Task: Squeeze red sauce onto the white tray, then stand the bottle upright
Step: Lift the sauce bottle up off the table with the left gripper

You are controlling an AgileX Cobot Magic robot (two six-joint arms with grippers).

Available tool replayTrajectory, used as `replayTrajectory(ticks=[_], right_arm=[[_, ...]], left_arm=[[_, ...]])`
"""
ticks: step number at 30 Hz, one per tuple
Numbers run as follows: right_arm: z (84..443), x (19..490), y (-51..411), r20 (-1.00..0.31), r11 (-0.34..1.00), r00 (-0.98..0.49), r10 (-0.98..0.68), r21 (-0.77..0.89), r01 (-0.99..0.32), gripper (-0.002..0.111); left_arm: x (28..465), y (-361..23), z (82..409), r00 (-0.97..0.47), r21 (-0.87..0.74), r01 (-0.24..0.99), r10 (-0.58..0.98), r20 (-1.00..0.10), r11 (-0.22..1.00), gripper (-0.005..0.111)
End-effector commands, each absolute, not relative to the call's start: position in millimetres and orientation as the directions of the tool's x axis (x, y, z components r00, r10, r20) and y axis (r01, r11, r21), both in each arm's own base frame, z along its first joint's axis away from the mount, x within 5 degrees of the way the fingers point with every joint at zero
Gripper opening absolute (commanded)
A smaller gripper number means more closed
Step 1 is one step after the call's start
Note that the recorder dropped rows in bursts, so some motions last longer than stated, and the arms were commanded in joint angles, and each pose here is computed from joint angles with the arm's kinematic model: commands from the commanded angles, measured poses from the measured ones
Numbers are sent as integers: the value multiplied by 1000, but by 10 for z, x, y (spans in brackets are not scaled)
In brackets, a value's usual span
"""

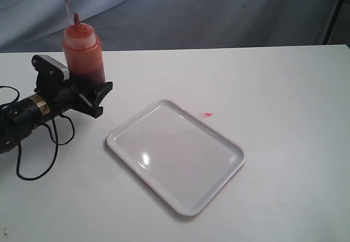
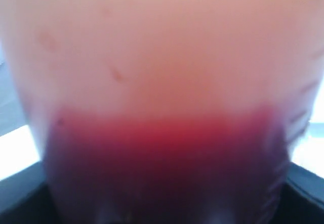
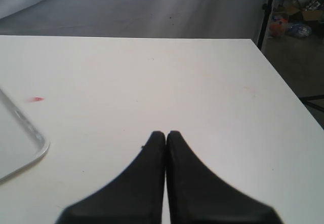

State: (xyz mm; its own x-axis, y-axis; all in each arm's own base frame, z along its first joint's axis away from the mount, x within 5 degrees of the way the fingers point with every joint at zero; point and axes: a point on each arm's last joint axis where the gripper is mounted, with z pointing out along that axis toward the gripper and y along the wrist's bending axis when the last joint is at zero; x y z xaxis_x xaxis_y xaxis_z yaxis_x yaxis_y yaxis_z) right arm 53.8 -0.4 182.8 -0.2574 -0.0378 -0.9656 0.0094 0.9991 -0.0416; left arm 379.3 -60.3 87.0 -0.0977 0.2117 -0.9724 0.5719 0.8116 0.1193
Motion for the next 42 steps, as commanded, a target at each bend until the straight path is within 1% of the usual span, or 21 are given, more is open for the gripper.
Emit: replayTrajectory(ticks=[1, 6, 10, 15, 17, 20, 25, 29, 42], right_arm=[[1824, 536, 0, -968, 1000, -251, -28, -30, 7, 0], [1824, 536, 0, -968, 1000, -251, -28, -30, 7, 0], [1824, 536, 0, -968, 1000, -251, -28, -30, 7, 0], [1824, 536, 0, -968, 1000, -251, -28, -30, 7, 0], [1824, 536, 0, -968, 1000, -251, -28, -30, 7, 0], [1824, 536, 0, -968, 1000, -251, -28, -30, 7, 0], [1824, 536, 0, -968, 1000, -251, -28, -30, 7, 0], [1824, 536, 0, -968, 1000, -251, -28, -30, 7, 0], [1824, 536, 0, -968, 1000, -251, -28, -30, 7, 0]], left_arm=[[3613, -652, 1298, 23, 158, 602, 182, -983, 783, 0], [3337, -646, 1657, 81, 192, 596, 180, -980, 779, 0], [3059, -675, 1917, 101, 173, 634, 141, -985, 753, 0], [2760, -685, 2132, 111, 142, 653, 91, -990, 744, 0], [2621, -710, 2177, 127, 148, 683, 83, -988, 716, 0], [2409, -761, 2209, 151, 157, 743, 66, -986, 651, 0], [2116, -788, 2175, 97, 102, 792, 41, -994, 602, 0], [1883, -813, 2095, 81, 111, 830, 78, -994, 547, 0], [1491, -811, 1970, 27, 66, 848, 81, -996, 526, 0]])
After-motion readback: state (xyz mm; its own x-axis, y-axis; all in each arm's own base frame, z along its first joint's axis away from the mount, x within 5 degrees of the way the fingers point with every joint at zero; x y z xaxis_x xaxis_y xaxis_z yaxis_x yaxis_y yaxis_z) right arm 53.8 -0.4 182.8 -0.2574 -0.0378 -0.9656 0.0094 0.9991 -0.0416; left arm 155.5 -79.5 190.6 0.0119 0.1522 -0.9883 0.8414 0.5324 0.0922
